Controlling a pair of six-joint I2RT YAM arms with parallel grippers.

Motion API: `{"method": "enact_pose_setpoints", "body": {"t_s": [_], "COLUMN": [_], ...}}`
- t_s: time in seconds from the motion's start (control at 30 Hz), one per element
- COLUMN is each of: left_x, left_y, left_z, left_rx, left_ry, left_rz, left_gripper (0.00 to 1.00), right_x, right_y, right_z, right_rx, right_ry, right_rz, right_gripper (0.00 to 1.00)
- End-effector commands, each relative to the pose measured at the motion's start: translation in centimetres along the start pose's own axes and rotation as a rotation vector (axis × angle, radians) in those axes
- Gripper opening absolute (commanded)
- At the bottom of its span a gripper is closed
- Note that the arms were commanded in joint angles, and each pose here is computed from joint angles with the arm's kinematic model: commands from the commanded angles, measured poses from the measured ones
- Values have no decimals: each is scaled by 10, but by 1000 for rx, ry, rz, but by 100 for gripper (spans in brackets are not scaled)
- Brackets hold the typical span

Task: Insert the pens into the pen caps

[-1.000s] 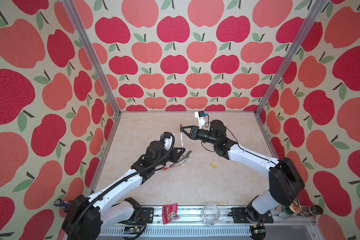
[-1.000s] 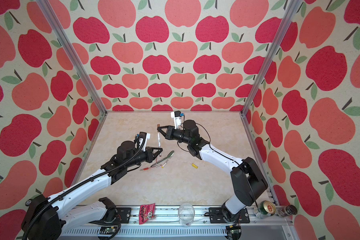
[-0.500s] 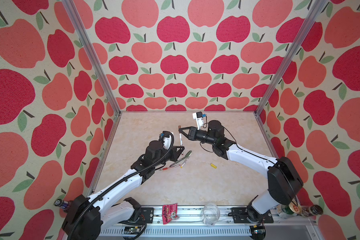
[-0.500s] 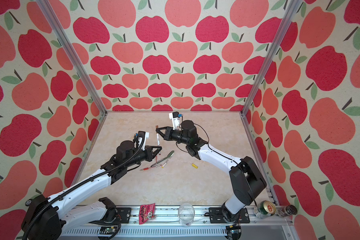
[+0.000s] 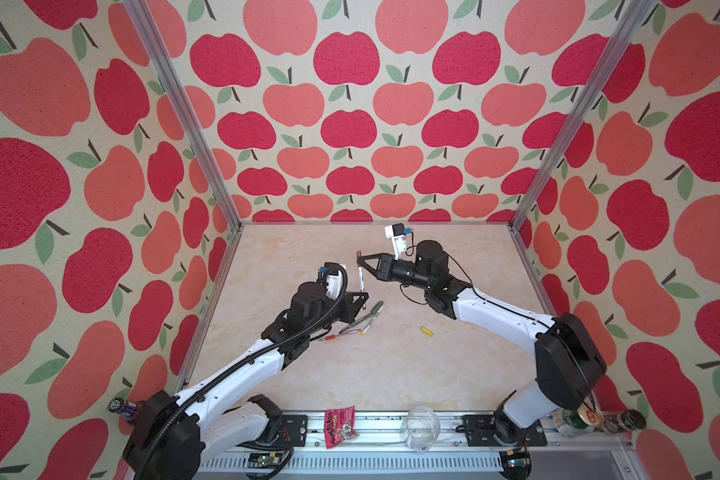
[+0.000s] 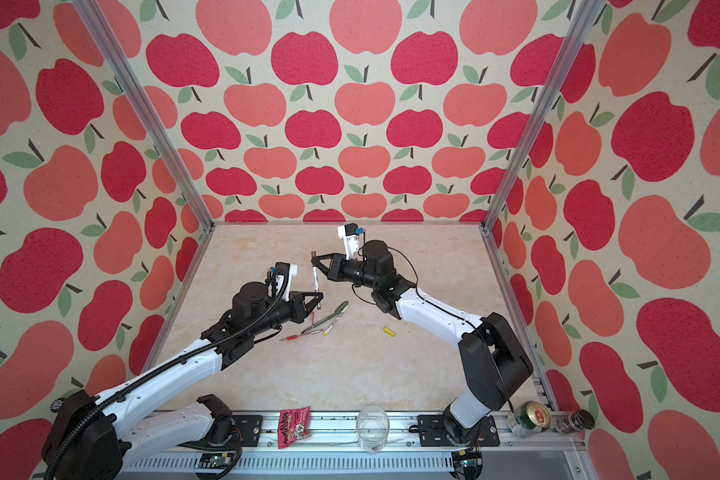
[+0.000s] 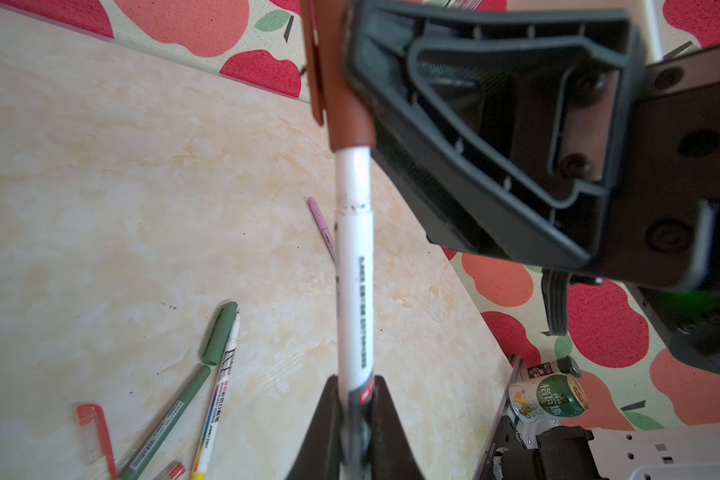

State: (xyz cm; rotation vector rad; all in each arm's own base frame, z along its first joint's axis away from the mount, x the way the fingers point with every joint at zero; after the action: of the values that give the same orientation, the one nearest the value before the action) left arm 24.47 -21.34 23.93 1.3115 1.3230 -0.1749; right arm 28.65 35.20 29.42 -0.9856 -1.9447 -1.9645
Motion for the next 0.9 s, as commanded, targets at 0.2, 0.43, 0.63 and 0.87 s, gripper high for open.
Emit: {"method": "enact_pose_setpoints", "body": {"t_s": [0.2, 0.43, 0.63, 0.87], "left_x": [-21, -26, -31, -17], "left_y": [36, 48, 50, 31], "left_z": [-14, -17, -14, -11], "left_rx": [-136, -153, -122, -42], "left_ry": [-46, -58, -87, -76], "left_rz": [81, 108, 132, 129], "left_gripper": [7, 8, 8, 8], "right_x": [4, 6, 10, 21], "right_y": [-35, -45, -47, -23], "right_z": [0, -1, -3, -16], "right_rx": [131, 155, 160, 119], "right_ry": [28, 36, 46, 18], "right_rz": [41, 48, 43, -50], "right_gripper": [3, 4, 9, 36]}}
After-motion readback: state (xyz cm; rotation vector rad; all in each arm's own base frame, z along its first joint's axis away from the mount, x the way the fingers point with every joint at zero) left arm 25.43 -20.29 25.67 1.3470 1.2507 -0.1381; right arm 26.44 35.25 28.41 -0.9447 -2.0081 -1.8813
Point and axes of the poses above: each gripper's point midway between its finger pads, its own z axis out along the fingers, its own x axis along the line the jaws close on, y = z × x, the point moved 5 cm from there along -z, back along the fingers, and after that the axes turned 14 degrees about -z, right-handed, at the moved point
